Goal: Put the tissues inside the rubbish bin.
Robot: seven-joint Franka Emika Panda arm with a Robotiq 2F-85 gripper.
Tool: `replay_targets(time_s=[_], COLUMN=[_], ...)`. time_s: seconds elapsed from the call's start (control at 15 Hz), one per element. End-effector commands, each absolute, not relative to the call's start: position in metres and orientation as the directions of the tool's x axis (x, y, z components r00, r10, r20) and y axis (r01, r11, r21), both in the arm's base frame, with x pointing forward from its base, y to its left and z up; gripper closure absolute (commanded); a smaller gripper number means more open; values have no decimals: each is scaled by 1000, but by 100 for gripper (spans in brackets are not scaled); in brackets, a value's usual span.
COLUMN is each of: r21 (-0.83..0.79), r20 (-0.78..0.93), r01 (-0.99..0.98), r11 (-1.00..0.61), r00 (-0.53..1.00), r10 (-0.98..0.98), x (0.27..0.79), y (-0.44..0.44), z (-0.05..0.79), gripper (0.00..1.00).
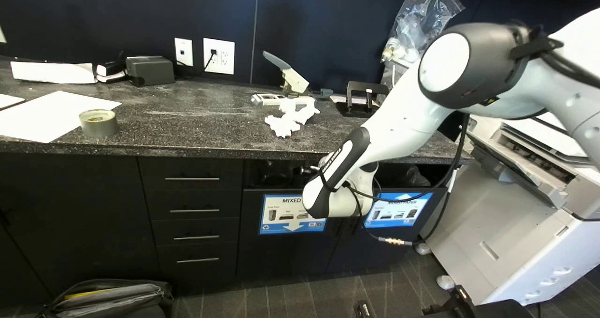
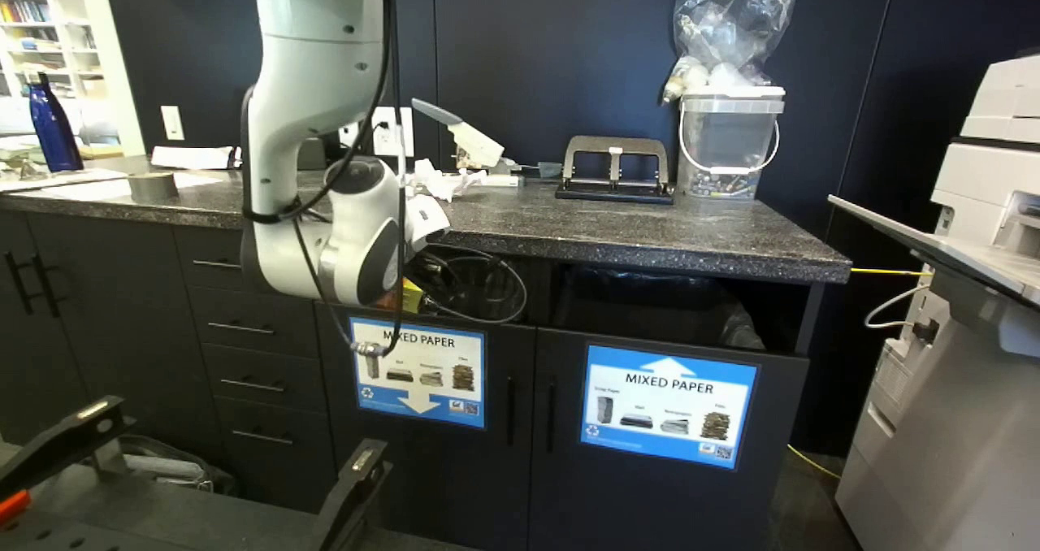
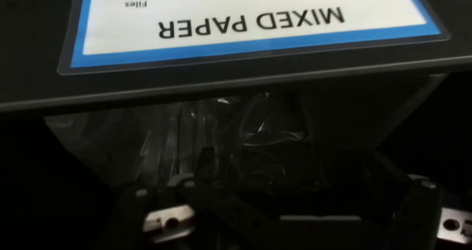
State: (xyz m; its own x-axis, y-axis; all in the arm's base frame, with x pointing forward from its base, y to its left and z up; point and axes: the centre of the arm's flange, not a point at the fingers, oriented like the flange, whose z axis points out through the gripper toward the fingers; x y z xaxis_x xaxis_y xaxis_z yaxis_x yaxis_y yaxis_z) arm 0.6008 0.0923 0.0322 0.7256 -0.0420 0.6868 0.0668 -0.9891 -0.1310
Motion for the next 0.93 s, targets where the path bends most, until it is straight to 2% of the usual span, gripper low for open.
replay_targets(time_s=[0.0,0.33,0.6,0.87], r21=[-140,-126,-92,-55], r20=[547,315,120,80], r01=[139,237,350,402], r11=[-980,-963,-932,-914], r00=[836,930,933,914], r10=[40,188,339,397], x=[589,608,620,654], y=[112,162,186,198], z=[112,161,187,218], gripper=[0,0,0,0])
